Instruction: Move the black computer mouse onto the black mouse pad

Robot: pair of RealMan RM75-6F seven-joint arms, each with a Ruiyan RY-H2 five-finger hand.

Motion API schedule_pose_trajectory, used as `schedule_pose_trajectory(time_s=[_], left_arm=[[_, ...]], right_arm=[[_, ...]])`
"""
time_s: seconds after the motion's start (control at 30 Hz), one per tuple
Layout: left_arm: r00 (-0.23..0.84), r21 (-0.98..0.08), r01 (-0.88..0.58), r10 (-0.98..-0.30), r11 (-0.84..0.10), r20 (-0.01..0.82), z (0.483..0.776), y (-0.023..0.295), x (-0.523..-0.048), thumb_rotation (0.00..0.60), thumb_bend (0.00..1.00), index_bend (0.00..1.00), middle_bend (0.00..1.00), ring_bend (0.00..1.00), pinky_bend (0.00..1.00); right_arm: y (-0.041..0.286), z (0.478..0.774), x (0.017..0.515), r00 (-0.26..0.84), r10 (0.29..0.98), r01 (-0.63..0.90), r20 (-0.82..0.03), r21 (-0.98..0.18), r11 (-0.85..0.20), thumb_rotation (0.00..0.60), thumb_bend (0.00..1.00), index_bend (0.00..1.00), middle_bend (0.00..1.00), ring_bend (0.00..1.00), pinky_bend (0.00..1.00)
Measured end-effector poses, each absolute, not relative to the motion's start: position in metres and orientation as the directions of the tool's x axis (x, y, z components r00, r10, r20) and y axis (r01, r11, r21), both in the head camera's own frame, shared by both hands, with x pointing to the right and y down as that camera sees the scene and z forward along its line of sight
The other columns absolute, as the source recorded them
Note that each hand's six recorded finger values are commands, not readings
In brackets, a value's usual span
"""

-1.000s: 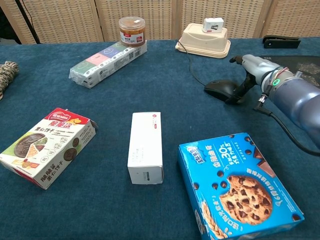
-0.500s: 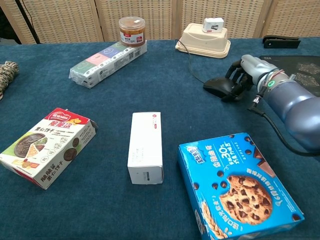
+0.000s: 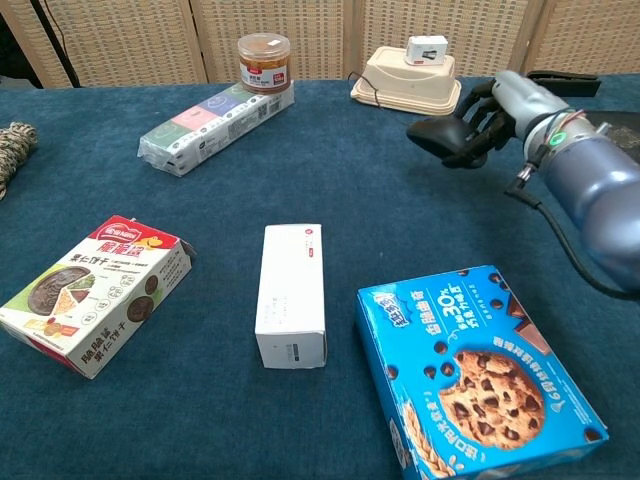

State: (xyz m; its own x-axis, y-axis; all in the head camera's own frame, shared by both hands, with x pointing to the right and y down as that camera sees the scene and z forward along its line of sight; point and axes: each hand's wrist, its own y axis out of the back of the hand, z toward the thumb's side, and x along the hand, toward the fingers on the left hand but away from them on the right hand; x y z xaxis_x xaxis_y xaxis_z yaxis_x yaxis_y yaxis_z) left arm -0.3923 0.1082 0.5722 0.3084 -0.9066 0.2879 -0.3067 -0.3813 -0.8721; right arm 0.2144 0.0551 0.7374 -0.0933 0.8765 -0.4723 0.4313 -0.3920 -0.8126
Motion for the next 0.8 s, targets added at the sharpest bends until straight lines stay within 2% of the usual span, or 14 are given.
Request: schedule_pose_trajectory(time_s=[0.2,0.4,0.63,0.8], left_arm=[[0.31,-0.869,-0.307,-0.904,-0.389,0.295,0.573,0.109,-0.392,0.6,0.03,0.0,0.0,0.0,0.0],[0.313,-0.866,-0.306,-0.901,-0.396,0.301,0.574,0.11,-0.391,0.6,0.03,0.0,0.0,0.0,0.0],[0.313,-0.865,-0.3,-0.898,-0.402,0.309,0.576,0.111,-0.39,0.6,0.03,0.0,0.0,0.0,0.0],[0.313,-0.865,-0.296,-0.897,-0.406,0.313,0.578,0.111,-0.388,0.6,0.03,0.0,0.0,0.0,0.0]], right_arm=[[0.031,0.709,0.253,-0.176,0.9,0.416,-0.4,-0.858,-0.3,0.6,0.53,0.49,0.49,0.4,0.42],[0.019,0.698,0.304,-0.303,0.876,0.383,-0.376,-0.889,-0.249,0.6,0.56,0.49,0.49,0.4,0.42],[0.025,0.702,0.366,-0.442,0.809,0.34,-0.388,-0.907,-0.249,0.6,0.58,0.49,0.49,0.4,0.42],[0.04,0.709,0.379,-0.436,0.799,0.307,-0.414,-0.903,-0.3,0.6,0.59,0.49,0.49,0.4,0.42]])
